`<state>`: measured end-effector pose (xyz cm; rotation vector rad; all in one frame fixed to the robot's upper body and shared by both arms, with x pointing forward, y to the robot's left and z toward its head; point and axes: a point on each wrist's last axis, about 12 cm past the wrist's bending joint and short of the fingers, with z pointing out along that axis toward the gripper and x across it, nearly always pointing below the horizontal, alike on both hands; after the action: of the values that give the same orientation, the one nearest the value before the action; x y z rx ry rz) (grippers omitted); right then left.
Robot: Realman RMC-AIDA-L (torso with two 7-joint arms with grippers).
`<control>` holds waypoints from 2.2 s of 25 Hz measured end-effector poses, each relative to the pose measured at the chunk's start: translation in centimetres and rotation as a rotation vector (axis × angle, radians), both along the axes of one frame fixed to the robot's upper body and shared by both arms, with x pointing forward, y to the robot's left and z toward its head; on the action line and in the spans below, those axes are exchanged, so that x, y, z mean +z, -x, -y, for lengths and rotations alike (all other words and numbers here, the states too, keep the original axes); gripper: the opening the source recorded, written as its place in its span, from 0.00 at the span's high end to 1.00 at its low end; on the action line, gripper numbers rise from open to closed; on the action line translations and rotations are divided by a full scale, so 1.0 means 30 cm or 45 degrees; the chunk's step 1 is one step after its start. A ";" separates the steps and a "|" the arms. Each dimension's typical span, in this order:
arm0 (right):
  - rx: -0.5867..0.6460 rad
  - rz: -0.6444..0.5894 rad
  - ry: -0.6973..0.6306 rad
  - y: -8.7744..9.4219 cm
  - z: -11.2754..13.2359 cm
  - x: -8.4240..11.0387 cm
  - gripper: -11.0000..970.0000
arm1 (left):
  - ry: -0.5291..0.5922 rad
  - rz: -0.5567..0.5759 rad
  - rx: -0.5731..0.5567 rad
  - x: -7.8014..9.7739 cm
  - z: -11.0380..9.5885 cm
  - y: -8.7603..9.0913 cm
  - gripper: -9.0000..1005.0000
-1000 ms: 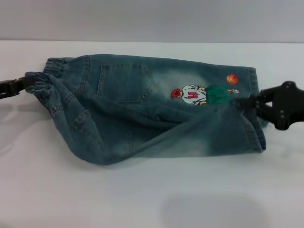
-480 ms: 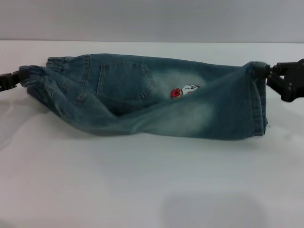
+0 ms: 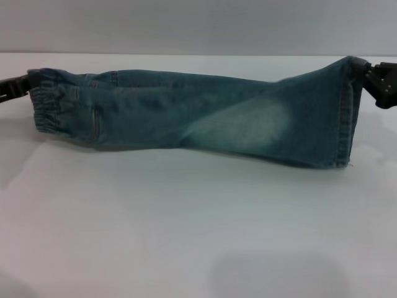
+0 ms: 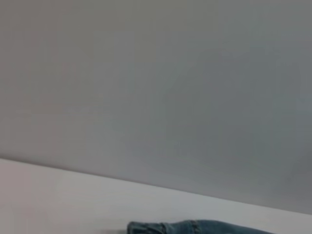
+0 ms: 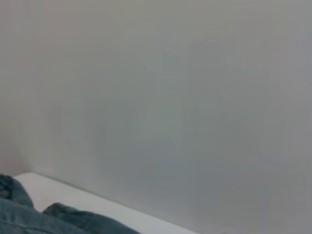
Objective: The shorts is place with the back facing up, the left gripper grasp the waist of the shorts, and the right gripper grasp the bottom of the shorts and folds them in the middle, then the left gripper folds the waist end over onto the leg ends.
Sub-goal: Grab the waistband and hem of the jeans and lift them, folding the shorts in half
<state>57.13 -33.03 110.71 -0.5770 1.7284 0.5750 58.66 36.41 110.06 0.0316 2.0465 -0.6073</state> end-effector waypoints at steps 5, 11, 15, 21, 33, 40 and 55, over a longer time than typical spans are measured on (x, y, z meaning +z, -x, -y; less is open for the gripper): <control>-0.070 -0.005 -0.004 -0.012 0.015 -0.008 0.96 | -0.023 0.009 0.018 0.004 0.018 -0.031 0.95; -0.145 -0.015 -0.012 -0.025 0.026 -0.019 0.96 | -0.049 0.018 0.026 0.008 0.044 -0.060 0.94; -0.160 -0.021 -0.005 -0.033 0.026 -0.022 0.97 | -0.067 0.022 0.022 0.012 0.055 -0.071 0.94; -0.190 -0.033 0.023 -0.044 0.025 -0.039 0.96 | -0.097 0.025 0.034 0.013 0.067 -0.091 0.94; -0.210 -0.052 0.076 -0.079 -0.008 -0.075 0.95 | -0.148 0.065 0.035 0.043 0.109 -0.150 0.93; -0.198 -0.035 0.107 -0.096 -0.034 -0.080 0.94 | -0.214 0.090 0.007 0.062 0.151 -0.187 0.93; -0.253 -0.084 0.210 -0.118 -0.052 -0.125 0.91 | -0.226 0.115 0.101 0.073 0.160 -0.221 0.92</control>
<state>60.66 -31.46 106.97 -0.4982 1.8823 0.3160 65.29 31.63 112.25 0.0799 1.9987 -0.3676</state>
